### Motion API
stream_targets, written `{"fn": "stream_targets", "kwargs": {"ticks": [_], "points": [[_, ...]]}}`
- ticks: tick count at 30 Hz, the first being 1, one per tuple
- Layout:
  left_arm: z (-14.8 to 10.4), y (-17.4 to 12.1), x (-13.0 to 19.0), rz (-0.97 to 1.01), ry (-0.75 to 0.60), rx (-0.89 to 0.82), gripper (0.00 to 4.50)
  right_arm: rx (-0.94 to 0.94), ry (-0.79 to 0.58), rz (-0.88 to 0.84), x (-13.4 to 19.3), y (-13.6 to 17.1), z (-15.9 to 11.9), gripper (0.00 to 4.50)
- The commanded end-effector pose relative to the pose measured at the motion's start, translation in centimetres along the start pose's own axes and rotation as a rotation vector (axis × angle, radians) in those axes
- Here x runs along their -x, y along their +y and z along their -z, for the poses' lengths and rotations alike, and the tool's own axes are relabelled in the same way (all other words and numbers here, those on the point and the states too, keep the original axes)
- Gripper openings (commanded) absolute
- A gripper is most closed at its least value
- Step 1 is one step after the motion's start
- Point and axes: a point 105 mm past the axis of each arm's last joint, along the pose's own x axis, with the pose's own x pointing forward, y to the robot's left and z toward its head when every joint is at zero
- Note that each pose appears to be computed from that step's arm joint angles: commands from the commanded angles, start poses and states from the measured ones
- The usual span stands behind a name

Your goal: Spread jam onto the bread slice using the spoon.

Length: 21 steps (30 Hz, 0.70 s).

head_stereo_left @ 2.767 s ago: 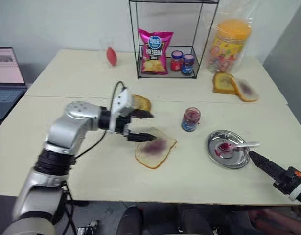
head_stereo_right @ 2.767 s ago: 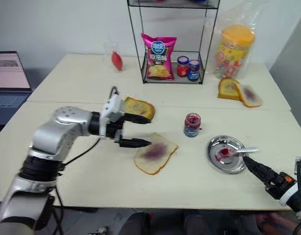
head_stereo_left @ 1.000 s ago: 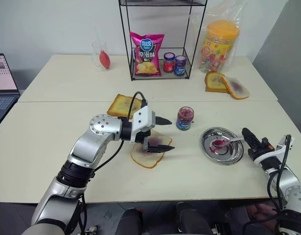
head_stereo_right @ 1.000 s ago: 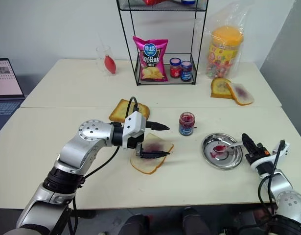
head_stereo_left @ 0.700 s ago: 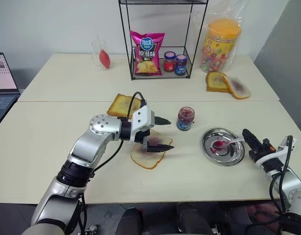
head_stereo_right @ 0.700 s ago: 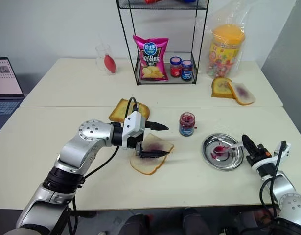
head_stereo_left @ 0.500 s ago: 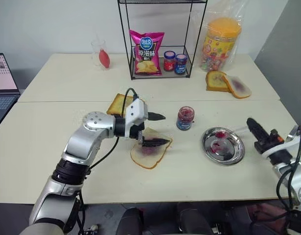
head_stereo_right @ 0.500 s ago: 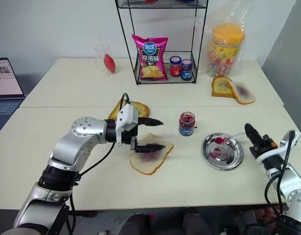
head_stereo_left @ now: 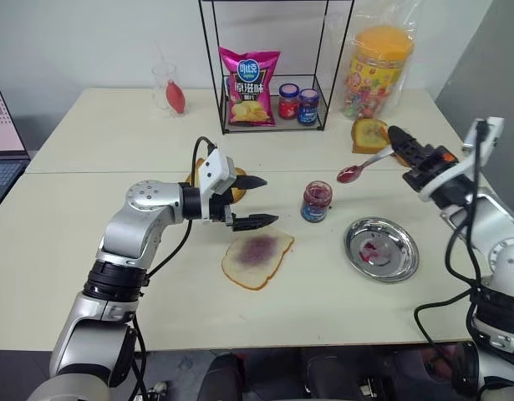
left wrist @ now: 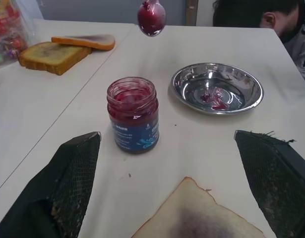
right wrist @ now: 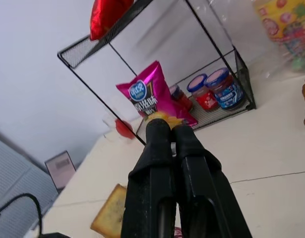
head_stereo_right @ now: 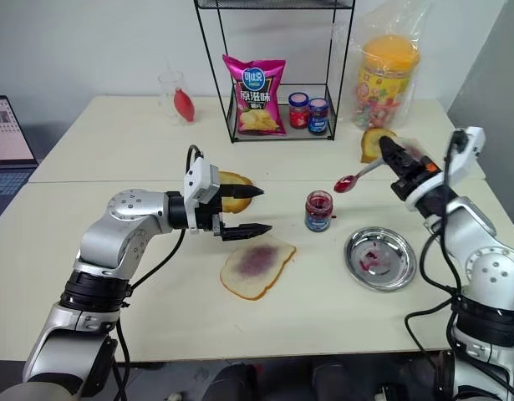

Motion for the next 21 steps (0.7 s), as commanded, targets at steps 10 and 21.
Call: {"fn": "stream_targets", "kwargs": {"ticks": [10,21], "points": [[-1.1,-0.1,0.3,-0.031,-0.015,-0.062,4.50,0.165,0.031,-0.070,-2.5,1.6,1.0,0.03],[-1.2,0.0,0.4,-0.040,-0.009,-0.073,4.50,0.412,0.096,-0.120,-3.8,3.0,2.6,0.03]]}}
